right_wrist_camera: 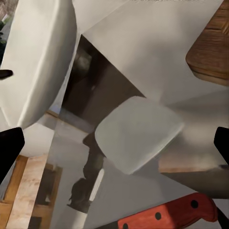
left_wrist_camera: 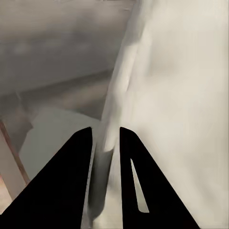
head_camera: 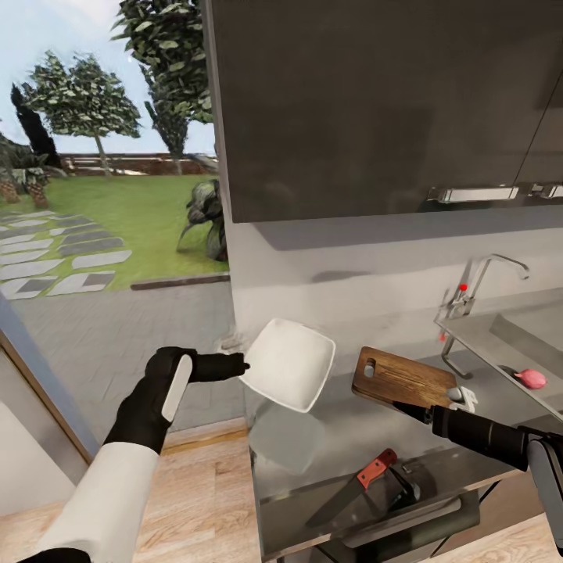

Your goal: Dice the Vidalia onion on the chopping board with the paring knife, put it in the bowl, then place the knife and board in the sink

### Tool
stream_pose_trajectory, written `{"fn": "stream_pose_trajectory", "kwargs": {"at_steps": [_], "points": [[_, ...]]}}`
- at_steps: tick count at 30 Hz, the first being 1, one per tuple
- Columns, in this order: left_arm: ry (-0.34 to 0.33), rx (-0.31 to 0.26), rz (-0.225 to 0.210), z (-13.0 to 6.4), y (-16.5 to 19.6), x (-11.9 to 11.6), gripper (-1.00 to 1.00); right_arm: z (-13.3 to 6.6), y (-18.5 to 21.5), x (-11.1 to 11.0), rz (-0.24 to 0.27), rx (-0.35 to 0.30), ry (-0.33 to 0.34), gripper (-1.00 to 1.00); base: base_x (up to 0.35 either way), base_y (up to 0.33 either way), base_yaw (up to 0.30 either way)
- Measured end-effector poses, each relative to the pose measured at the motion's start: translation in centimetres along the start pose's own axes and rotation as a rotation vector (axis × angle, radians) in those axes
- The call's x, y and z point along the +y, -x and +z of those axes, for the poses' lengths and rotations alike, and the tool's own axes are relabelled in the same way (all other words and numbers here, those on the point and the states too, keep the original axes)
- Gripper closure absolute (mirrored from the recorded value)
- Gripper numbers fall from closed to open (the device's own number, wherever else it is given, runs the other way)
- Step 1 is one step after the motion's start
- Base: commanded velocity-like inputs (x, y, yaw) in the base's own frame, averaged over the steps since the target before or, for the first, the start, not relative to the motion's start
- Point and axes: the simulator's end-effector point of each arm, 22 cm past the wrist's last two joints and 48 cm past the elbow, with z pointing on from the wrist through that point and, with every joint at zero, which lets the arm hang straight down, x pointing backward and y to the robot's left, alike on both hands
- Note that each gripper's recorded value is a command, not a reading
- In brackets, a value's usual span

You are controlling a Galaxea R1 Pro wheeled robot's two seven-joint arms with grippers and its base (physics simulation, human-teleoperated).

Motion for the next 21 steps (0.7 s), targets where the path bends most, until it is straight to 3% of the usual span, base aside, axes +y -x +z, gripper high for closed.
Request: {"fn": "stream_pose_trajectory", "kwargs": {"at_steps": [14,21], "points": [[-0.041,-0.050,-0.027,-1.4,1.5,-0.7,1.00,0.0,-0.1,-0.1,0.001,0.001,-0.002,-1.00,-0.001,0.000,0.000],[-0.037,-0.045,-0.035,-1.4,0.6,-0.3,1.00,0.1,-0.2,-0.3,0.001,0.007,-0.010,-1.00,-0.230,0.000,0.000]]}}
